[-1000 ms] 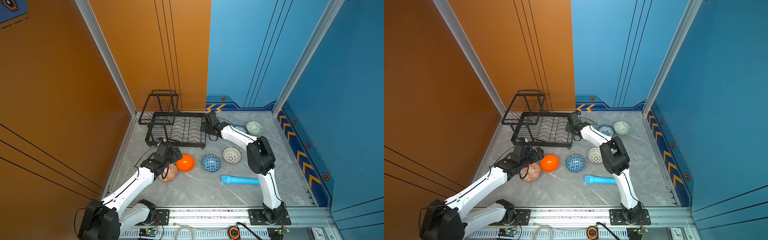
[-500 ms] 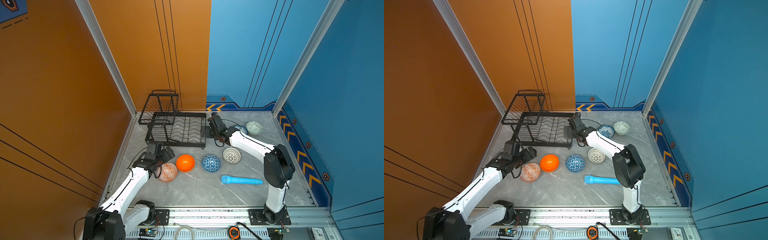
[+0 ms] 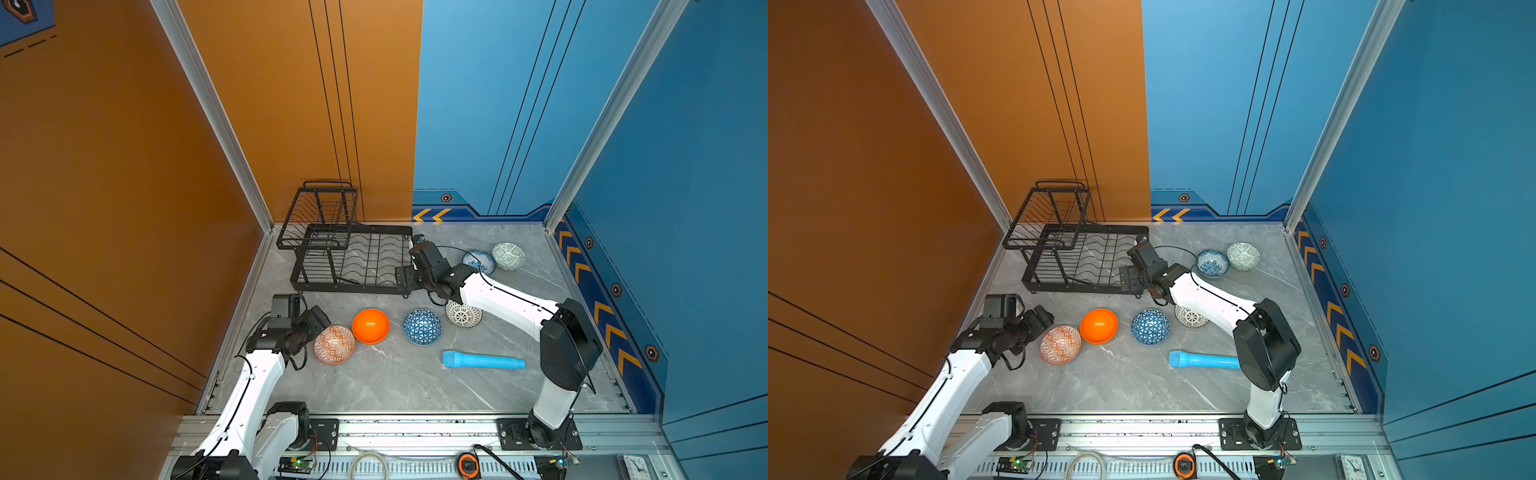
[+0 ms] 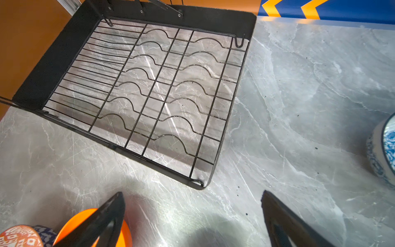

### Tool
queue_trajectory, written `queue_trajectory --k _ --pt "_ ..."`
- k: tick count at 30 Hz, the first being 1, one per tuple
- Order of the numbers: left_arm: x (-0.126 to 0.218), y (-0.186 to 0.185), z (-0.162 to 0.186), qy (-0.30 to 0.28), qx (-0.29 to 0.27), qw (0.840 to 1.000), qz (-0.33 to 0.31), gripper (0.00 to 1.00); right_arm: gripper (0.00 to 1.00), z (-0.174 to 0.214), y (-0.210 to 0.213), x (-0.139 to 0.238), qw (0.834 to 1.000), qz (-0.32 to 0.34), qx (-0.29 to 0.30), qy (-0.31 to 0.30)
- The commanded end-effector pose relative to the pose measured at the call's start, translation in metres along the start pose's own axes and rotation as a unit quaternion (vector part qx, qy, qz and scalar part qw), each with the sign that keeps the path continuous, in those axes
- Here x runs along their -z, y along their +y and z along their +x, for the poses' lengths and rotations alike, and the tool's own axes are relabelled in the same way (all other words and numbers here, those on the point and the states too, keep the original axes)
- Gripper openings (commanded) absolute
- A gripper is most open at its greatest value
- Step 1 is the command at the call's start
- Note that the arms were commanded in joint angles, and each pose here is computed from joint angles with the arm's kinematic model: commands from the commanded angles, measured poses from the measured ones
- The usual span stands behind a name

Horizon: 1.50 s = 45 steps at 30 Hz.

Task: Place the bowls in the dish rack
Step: 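Grasp the rim of the orange-and-white patterned bowl with the left gripper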

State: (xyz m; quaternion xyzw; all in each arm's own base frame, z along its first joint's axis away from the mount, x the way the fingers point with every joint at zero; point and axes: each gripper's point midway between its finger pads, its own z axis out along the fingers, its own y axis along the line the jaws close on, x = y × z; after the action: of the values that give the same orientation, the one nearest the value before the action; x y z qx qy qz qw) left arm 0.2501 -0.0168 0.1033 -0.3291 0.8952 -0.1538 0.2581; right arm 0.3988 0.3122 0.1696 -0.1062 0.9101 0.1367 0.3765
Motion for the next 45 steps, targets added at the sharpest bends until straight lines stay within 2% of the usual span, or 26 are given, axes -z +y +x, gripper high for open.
queue_trajectory --k 1,2,7,12,13,26,34,42,45 --pt "-0.005 0.009 0.024 0.048 0.021 0.999 -0.003 0.87 1.00 -0.002 -0.006 0.010 1.000 0.004 0.009 0.001" --pt "-0.006 0.010 0.026 0.051 0.022 0.998 -0.004 0.82 1.00 -0.002 -0.006 0.010 1.000 0.003 0.009 0.001" --pt "-0.008 0.016 0.032 0.052 0.031 0.998 -0.008 0.72 1.00 -0.001 -0.011 0.009 1.000 0.002 0.003 0.003" --pt "-0.012 0.021 0.040 0.056 0.036 0.998 -0.009 0.70 1.00 0.002 -0.007 0.010 1.000 -0.011 -0.009 0.004" --pt "-0.013 0.022 0.041 0.056 0.037 0.998 -0.010 0.68 1.00 -0.003 -0.020 0.008 1.000 -0.002 -0.020 0.001" --pt "-0.024 0.021 0.045 0.057 0.028 0.998 -0.003 0.37 1.00 -0.002 -0.029 0.007 0.999 0.001 -0.041 -0.001" --pt "-0.034 0.018 0.044 0.053 0.036 0.998 0.004 0.32 1.00 0.000 -0.035 0.006 0.998 0.000 -0.060 -0.001" --pt "-0.041 0.014 0.039 0.052 0.034 0.998 0.008 0.21 1.00 0.000 -0.043 0.007 0.997 0.000 -0.079 -0.004" --pt "-0.041 0.013 0.038 0.049 0.030 0.998 0.009 0.13 1.00 0.000 -0.044 0.006 0.997 0.000 -0.082 -0.003"
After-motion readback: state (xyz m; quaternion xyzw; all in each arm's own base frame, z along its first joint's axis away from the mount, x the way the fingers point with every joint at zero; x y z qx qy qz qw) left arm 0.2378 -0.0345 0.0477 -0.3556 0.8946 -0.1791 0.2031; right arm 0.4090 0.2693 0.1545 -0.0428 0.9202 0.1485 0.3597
